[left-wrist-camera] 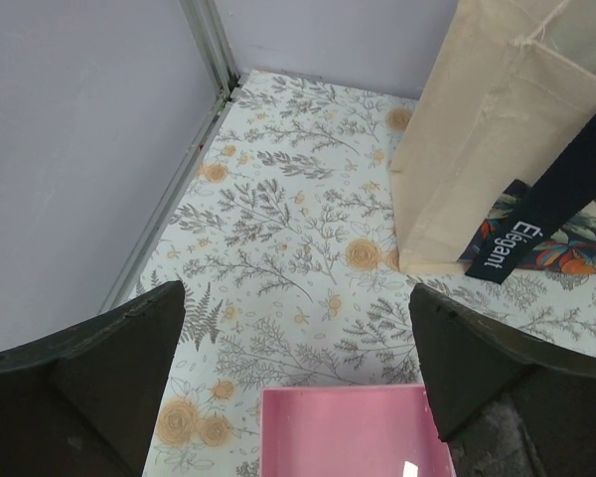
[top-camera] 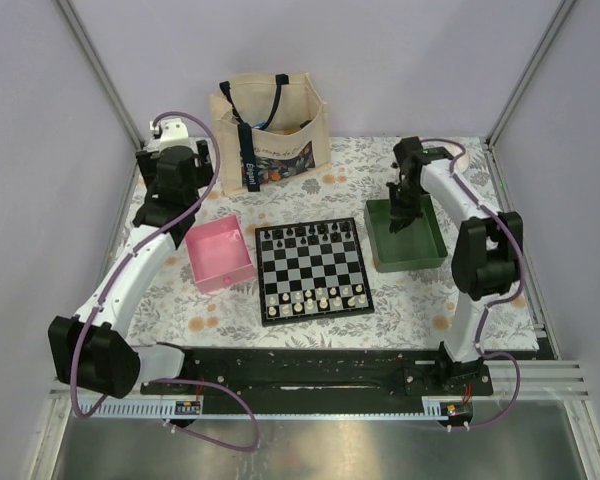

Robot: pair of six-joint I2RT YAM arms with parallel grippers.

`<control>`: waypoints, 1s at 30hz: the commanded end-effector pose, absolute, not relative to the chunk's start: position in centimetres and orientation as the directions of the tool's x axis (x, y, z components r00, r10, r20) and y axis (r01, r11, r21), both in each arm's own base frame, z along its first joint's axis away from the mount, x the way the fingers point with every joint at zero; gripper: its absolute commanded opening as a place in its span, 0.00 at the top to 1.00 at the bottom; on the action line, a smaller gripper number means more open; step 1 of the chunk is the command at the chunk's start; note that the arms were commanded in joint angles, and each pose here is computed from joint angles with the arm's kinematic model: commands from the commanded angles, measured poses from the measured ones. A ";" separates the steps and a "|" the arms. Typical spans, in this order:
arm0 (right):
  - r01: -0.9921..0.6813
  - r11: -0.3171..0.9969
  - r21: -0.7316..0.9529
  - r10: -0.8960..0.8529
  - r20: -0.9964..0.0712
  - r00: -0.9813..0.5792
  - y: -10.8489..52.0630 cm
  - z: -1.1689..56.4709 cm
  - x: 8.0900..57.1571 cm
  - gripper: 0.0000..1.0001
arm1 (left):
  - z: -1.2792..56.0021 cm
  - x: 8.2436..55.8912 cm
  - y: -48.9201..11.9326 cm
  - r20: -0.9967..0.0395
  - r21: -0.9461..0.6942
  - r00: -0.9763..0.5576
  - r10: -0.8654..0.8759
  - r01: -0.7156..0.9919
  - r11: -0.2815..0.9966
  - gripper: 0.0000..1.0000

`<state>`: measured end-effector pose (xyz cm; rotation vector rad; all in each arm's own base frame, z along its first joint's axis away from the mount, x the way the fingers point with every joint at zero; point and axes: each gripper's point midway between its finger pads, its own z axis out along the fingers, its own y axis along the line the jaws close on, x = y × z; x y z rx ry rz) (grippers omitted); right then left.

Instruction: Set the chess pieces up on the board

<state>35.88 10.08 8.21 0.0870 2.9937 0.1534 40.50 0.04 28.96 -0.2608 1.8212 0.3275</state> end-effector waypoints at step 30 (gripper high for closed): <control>-0.515 0.829 0.217 -0.396 -0.423 -0.815 37.0 17.1 34.9 1.00 | 26.8 33.1 1.8 -0.948 -0.046 -0.278 -0.157 -0.369 0.928 0.01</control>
